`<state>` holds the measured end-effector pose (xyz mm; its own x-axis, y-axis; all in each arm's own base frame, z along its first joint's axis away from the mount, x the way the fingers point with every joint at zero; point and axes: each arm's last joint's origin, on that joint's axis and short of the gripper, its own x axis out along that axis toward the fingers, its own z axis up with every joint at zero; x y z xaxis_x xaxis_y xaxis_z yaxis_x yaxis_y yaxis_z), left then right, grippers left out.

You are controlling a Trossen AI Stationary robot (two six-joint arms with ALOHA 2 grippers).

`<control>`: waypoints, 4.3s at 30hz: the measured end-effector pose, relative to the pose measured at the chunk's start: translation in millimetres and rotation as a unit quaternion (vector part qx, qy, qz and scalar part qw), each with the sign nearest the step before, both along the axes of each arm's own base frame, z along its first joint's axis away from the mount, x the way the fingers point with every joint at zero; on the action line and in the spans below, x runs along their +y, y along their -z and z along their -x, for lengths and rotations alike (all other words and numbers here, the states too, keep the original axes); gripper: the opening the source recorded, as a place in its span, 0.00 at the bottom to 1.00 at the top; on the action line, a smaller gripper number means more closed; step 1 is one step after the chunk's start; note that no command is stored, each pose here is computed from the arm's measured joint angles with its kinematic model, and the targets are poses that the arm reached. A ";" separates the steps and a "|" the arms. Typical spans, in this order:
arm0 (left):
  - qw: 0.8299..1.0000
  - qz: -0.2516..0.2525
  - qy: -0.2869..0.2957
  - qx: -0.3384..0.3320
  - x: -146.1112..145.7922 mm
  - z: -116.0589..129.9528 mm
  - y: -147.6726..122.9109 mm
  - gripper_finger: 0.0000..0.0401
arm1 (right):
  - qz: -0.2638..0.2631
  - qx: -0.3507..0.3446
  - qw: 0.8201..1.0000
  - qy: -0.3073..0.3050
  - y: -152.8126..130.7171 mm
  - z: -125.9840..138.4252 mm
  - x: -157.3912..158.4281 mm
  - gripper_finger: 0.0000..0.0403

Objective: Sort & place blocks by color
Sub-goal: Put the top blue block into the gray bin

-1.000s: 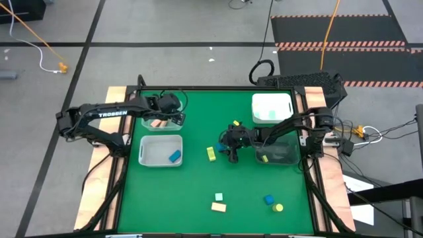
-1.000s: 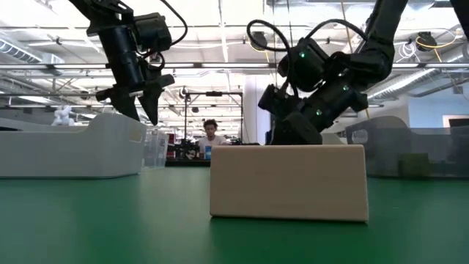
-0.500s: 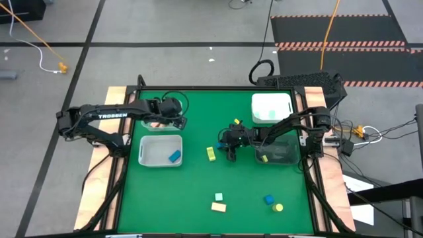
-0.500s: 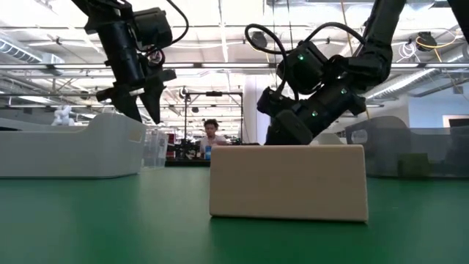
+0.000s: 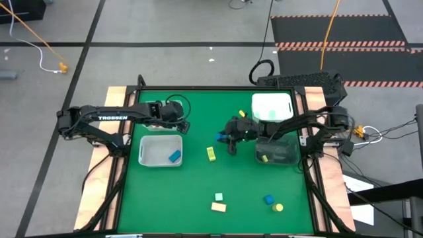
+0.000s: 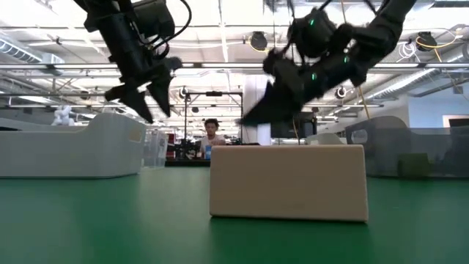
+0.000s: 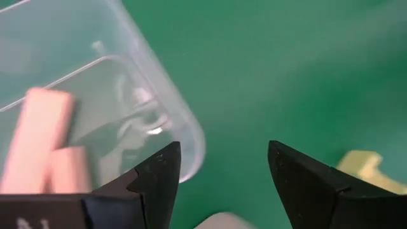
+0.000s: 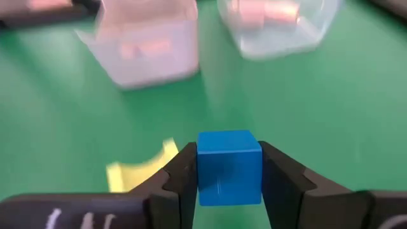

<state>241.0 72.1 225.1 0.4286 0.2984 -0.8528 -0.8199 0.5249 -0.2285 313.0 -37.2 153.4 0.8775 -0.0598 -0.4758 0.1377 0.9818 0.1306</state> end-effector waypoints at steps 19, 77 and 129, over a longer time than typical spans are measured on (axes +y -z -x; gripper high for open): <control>0.902 0.077 0.133 -0.403 -25.6 -51.7 -58.6 0.59 | 0.098 -0.126 0.987 -0.001 -73.6 20.9 -1.0 0.30; 0.872 0.143 0.093 -0.459 -48.4 -68.9 -56.4 0.30 | 0.152 -0.219 0.964 -0.024 -97.2 3.4 32.6 0.30; 0.914 0.124 0.122 -0.366 -45.1 -60.7 -42.3 0.20 | 0.035 -0.102 0.994 0.009 -97.4 27.0 34.8 0.59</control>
<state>301.7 26.9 267.4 0.9394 -0.0457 -0.3398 -0.2655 0.5304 -0.8051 286.0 -2.5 250.7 0.9537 -0.1034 -0.2825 0.1335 0.9870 0.0894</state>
